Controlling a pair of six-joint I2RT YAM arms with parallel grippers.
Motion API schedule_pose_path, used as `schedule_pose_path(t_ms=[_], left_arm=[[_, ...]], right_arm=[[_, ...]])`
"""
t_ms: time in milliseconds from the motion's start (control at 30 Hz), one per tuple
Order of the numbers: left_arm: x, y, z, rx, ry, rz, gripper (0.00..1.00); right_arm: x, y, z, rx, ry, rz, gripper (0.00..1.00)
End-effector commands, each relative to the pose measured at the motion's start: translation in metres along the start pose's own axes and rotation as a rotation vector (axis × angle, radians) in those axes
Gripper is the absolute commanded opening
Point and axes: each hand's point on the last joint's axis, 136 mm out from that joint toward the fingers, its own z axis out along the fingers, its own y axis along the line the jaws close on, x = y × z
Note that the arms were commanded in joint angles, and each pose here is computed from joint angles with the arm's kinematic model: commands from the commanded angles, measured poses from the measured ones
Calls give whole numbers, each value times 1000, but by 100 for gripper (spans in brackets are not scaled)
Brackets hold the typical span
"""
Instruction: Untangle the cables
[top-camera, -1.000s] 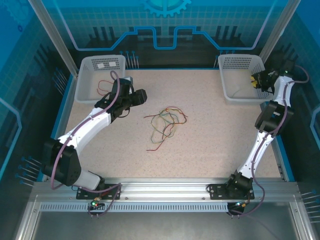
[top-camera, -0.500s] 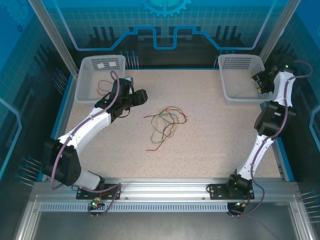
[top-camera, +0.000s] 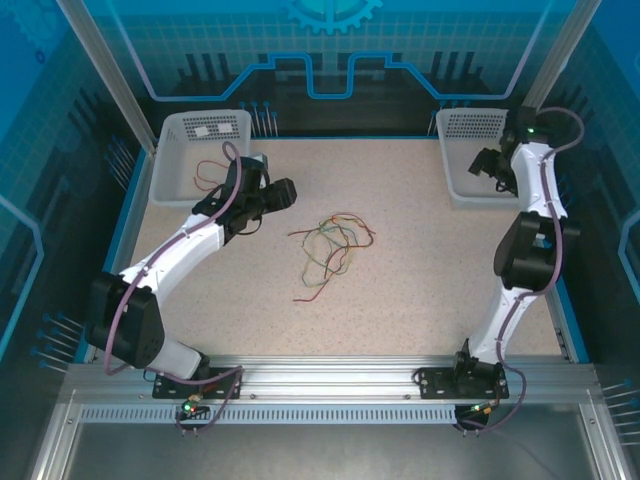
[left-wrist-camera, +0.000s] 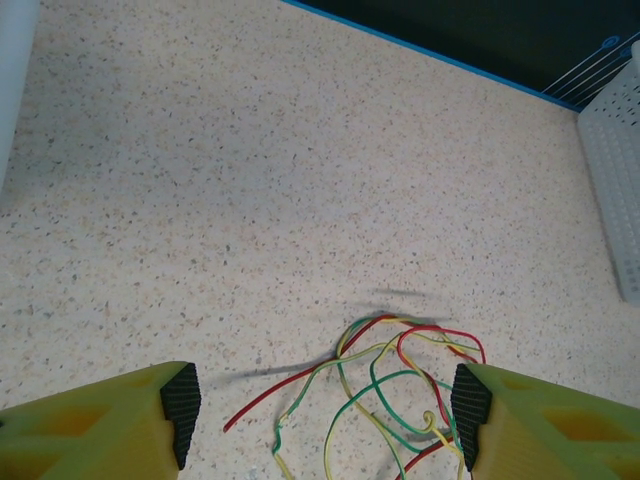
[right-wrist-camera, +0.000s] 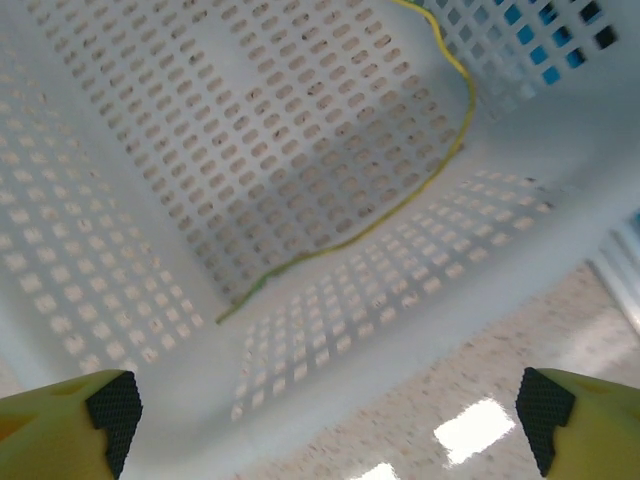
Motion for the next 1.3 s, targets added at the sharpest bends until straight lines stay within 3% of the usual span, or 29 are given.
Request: schedule_pose_path(t_ms=[0, 33, 100, 133, 200, 233, 333, 500, 600, 800, 1067, 1267], left_arm=[[7, -6, 8, 38, 15, 11, 70], [11, -8, 11, 41, 33, 20, 70], [22, -13, 17, 40, 66, 45, 69], [29, -17, 19, 47, 83, 67, 70], [42, -21, 23, 35, 119, 91, 69], [50, -22, 25, 35, 142, 95, 68], [73, -27, 28, 28, 205, 122, 64], [111, -37, 34, 62, 259, 162, 63], [132, -45, 45, 100, 317, 145, 62], [147, -60, 66, 138, 348, 137, 60], [157, -51, 79, 92, 347, 141, 57], [147, -41, 69, 43, 301, 150, 35]], right_arm=[[3, 40, -73, 75, -246, -186, 100], [12, 55, -82, 73, -295, -220, 100], [47, 101, -87, -128, -263, -312, 100], [70, 126, -89, -264, -223, -355, 96], [112, 165, -99, -458, -203, -447, 77], [134, 180, -103, -512, -214, -513, 75], [196, 210, -114, -665, -183, -677, 70], [267, 222, -110, -905, -31, -801, 66], [280, 216, -80, -820, -3, -866, 69], [287, 236, -52, -826, -16, -913, 72], [256, 246, -2, -639, -33, -797, 72], [229, 254, 7, -548, -95, -788, 76]])
